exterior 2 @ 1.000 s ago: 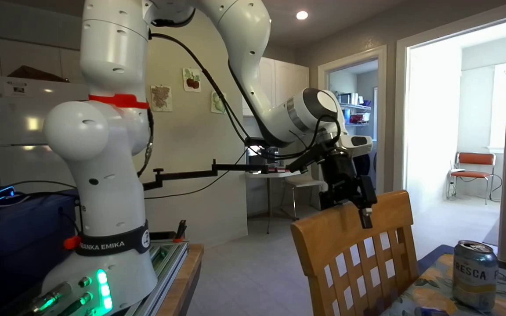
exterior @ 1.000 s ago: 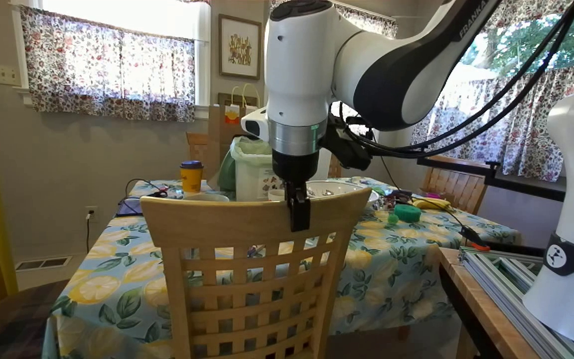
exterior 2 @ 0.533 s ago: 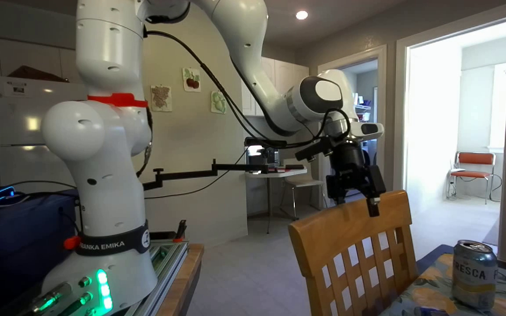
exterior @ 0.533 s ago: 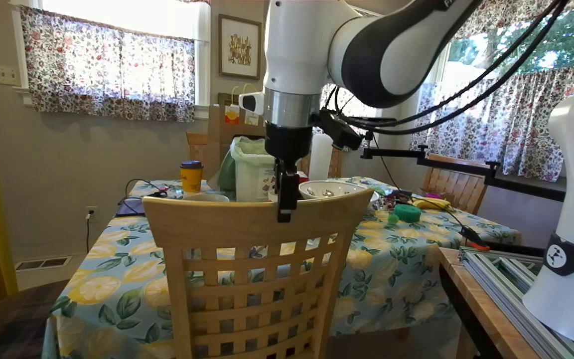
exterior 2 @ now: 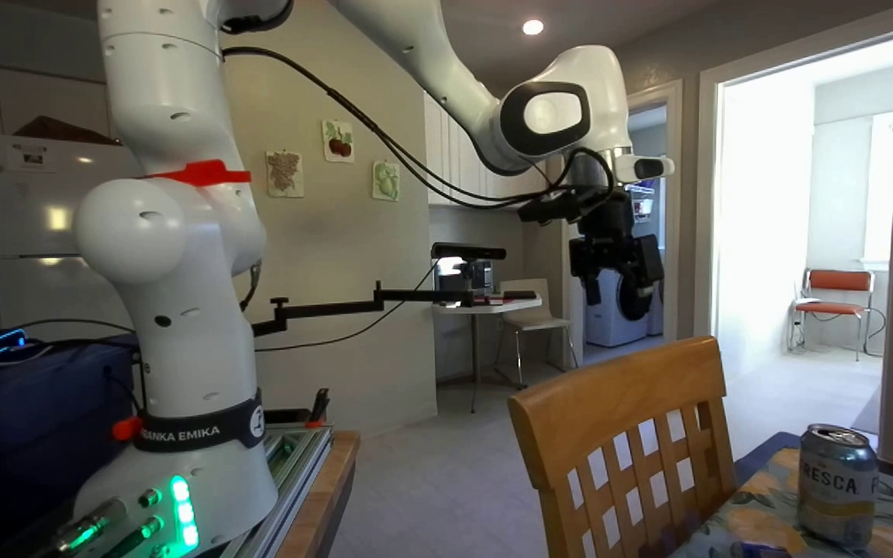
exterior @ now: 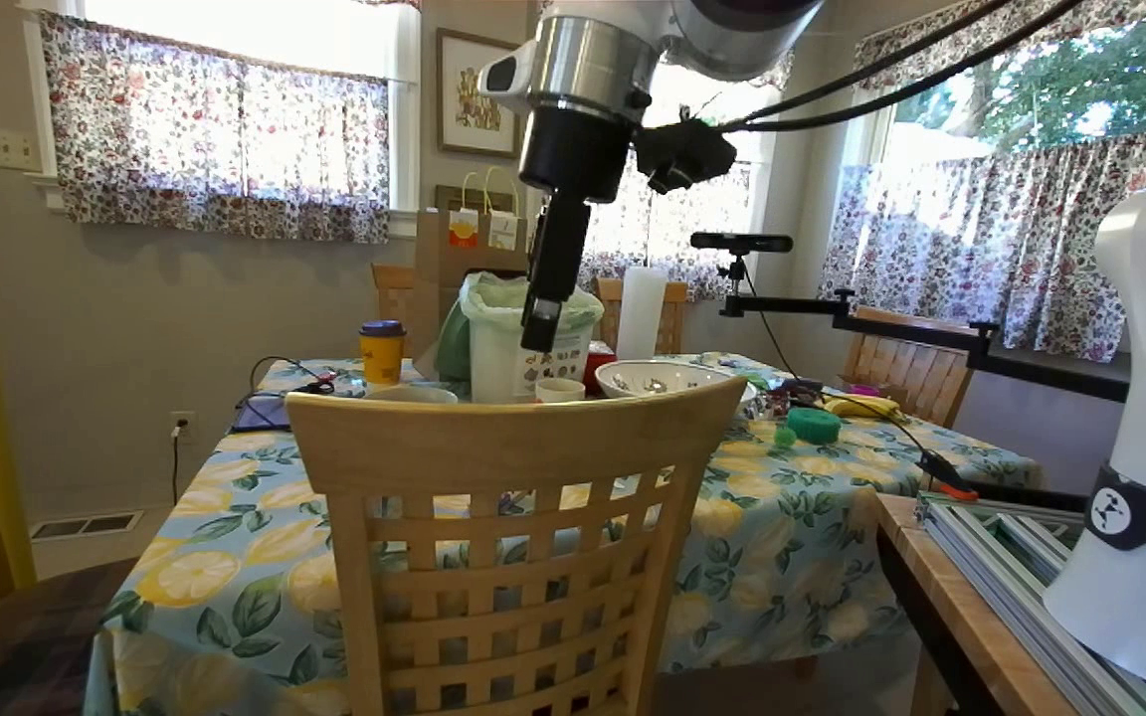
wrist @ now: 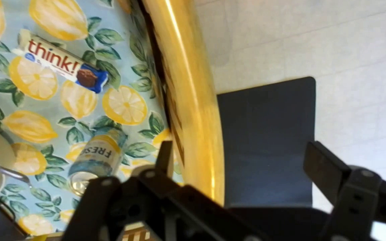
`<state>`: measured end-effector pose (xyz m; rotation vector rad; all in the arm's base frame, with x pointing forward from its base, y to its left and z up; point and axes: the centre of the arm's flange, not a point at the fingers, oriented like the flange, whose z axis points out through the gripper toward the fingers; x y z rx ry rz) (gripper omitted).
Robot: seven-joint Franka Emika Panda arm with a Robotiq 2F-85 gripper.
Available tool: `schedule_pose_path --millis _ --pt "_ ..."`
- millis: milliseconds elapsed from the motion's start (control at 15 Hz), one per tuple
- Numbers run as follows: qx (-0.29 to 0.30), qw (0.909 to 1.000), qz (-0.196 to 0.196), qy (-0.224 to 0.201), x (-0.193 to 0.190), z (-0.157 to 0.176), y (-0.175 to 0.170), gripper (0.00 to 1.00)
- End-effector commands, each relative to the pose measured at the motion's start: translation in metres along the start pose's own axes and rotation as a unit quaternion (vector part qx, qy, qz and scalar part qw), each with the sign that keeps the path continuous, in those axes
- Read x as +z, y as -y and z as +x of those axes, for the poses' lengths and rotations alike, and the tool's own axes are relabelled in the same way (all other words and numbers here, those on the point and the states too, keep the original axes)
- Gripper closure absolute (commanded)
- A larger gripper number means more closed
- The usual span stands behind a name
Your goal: Push the chair forward
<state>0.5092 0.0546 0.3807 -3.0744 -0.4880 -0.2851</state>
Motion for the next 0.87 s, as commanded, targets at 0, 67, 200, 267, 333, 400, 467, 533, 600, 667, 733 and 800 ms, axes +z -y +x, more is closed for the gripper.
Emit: schedule_pose_path --millis 0,67,200,267,333,400,467,533,600,667,733,800 --pt "-0.016 0.9983 0.055 -0.009 -0.0228 -0.0033 0.0123 0.0" --pt "-0.014 0.9979 0.062 -0.012 -0.0259 -0.0055 0.0155 0.0" --pt "-0.004 0.9988 0.047 -0.009 -0.0181 -0.0004 0.0177 0.0" --pt "-0.002 0.9987 0.051 -0.008 -0.0208 -0.0012 0.019 0.0" --pt "-0.002 0.9986 0.052 -0.006 -0.0222 -0.0019 0.0192 0.0" --pt "-0.002 0.9986 0.052 -0.006 -0.023 -0.0021 0.0192 0.0" --pt "-0.002 0.9986 0.052 -0.006 -0.0231 -0.0022 0.0192 0.0" --pt "-0.002 0.9986 0.053 -0.006 -0.0231 -0.0022 0.0192 0.0" --pt "-0.001 0.9986 0.053 -0.006 -0.023 -0.0022 0.0192 0.0" --pt "-0.001 0.9986 0.053 -0.006 -0.023 -0.0022 0.0192 0.0" --pt "-0.001 0.9986 0.053 -0.006 -0.023 -0.0022 0.0192 0.0" --pt "-0.001 0.9986 0.053 -0.006 -0.023 -0.0022 0.0192 0.0"
